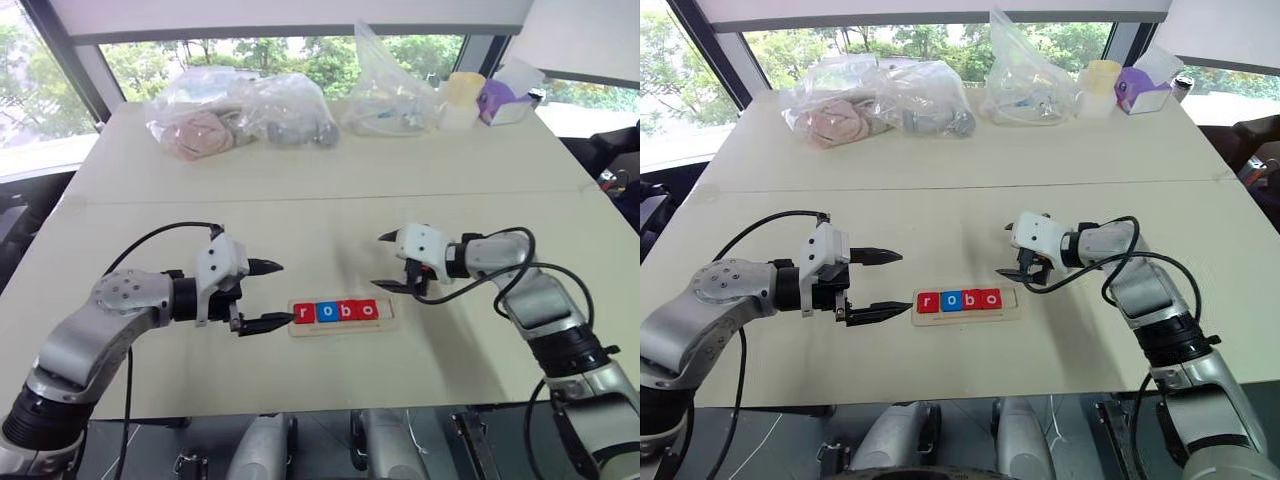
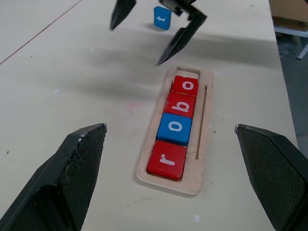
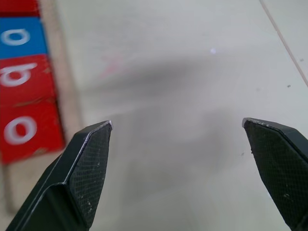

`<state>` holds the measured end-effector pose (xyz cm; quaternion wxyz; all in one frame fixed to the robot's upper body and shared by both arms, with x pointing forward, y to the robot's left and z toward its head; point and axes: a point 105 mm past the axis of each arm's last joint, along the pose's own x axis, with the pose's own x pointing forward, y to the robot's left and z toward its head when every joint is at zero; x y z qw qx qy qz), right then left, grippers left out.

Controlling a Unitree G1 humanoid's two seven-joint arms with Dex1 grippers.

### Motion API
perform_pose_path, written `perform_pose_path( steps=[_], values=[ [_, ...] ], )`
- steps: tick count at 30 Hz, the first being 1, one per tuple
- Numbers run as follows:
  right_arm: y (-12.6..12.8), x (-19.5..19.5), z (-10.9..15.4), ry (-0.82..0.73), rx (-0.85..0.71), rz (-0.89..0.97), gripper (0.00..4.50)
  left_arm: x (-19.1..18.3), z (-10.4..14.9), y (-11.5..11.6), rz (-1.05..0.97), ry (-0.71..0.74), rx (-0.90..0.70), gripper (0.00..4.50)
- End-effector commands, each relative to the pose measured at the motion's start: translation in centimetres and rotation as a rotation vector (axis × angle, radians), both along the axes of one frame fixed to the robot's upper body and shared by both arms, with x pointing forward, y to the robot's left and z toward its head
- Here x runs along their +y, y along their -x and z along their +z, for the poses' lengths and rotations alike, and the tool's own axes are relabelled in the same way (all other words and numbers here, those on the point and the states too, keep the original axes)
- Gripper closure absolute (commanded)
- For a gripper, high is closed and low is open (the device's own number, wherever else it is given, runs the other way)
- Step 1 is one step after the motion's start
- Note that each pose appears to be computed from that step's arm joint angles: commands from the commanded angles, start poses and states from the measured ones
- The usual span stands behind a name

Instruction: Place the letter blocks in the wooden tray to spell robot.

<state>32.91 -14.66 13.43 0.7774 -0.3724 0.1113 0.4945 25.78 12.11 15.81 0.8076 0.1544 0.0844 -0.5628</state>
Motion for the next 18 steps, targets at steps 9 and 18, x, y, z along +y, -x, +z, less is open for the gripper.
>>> perform_pose_path(
  steps=[9, 18],
  values=[
    [2.1, 1.0, 0.1, -0.022, 0.031, 0.041, 0.06, -0.4, 0.6, -0.2, -0.017, 0.004, -0.035, 0.0],
    [2.1, 1.3, -1.0, 0.014, 0.025, 0.063, 0.06, -0.1, 0.9, -0.1, -0.007, -0.003, -0.044, 0.0]
  ],
)
